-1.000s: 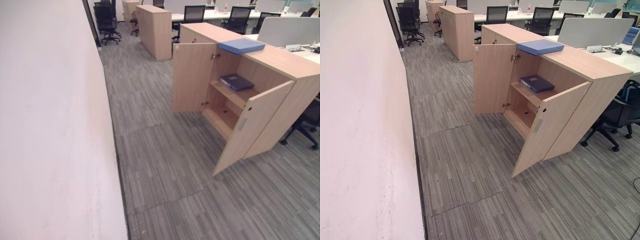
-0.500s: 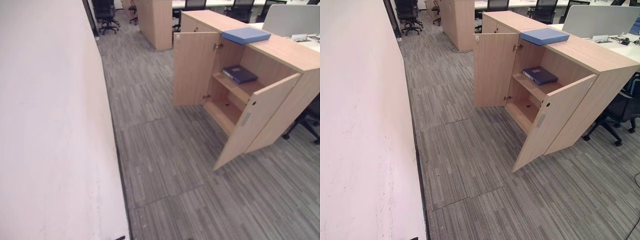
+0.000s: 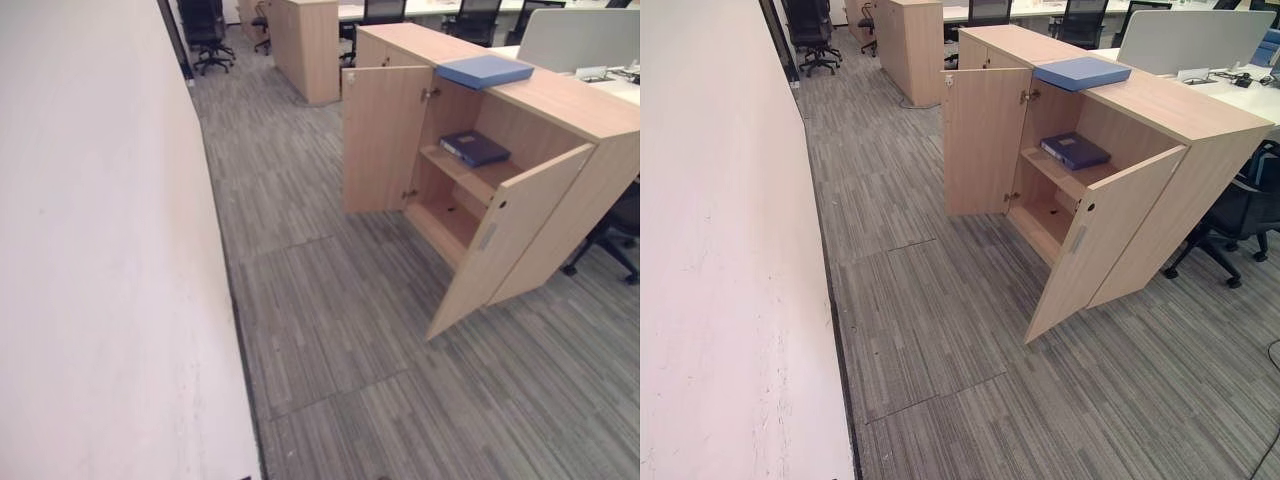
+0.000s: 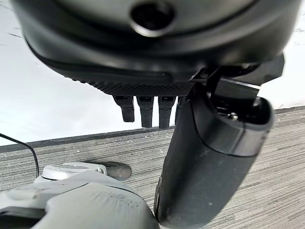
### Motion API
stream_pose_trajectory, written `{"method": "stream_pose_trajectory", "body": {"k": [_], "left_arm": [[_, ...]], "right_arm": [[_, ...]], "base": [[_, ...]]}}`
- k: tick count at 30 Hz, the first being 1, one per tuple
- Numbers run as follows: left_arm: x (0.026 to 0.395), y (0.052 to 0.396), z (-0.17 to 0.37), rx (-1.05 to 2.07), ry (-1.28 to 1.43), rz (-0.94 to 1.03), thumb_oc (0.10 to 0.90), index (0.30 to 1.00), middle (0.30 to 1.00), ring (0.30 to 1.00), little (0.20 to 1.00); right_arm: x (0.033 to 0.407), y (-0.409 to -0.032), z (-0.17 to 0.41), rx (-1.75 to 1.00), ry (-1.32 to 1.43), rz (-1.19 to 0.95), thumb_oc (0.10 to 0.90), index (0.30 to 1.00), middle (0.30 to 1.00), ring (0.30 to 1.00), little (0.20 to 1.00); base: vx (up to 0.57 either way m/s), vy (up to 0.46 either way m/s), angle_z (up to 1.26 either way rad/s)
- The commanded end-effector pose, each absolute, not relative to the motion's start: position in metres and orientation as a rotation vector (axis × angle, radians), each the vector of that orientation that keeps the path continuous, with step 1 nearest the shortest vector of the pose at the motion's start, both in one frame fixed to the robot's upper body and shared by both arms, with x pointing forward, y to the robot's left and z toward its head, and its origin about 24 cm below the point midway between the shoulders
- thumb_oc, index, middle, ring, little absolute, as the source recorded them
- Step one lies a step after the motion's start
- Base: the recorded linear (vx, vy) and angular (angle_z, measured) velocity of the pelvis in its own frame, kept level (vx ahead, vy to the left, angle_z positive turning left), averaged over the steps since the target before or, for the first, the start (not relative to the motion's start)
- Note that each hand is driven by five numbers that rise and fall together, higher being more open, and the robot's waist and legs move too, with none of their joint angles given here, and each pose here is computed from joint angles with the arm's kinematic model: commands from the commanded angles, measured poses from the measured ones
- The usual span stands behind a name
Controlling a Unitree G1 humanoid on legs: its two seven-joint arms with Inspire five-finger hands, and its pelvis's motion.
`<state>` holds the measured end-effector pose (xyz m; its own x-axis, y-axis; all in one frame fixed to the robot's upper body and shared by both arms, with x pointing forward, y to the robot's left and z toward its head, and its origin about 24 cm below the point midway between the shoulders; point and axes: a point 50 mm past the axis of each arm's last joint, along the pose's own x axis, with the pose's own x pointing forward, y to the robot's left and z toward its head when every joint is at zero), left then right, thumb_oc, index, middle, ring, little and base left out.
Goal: Put the empty folder in the office cabinet
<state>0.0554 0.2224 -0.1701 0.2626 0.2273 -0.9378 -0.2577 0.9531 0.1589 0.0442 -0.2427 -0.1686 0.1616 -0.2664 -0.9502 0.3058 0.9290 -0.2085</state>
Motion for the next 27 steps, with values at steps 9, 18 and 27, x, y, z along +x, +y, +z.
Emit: {"method": "stream_pose_trajectory", "body": {"k": [9,18,27], "left_arm": [[0.048,0.231,-0.170,-0.023,1.296,0.352,0.800,0.900,0.900,0.900,0.900],[0.047,0.232,-0.171,0.044,1.329,0.313,0.800,0.900,0.900,0.900,0.900],[0.062,0.231,-0.168,-0.011,1.271,0.365,0.800,0.900,0.900,0.900,0.900]], "right_arm": [[0.056,-0.252,-0.165,-0.146,1.378,-0.299,0.800,0.900,0.900,0.900,0.900],[0.065,-0.254,-0.163,-0.370,1.400,-0.189,0.800,0.900,0.900,0.900,0.900],[0.077,-0.251,-0.162,-0.425,1.380,-0.091,0.800,0.900,0.900,0.900,0.900]], "base": [[0.00,0.000,0.00],[0.00,-0.024,0.02],[0.02,-0.210,0.01]]}}
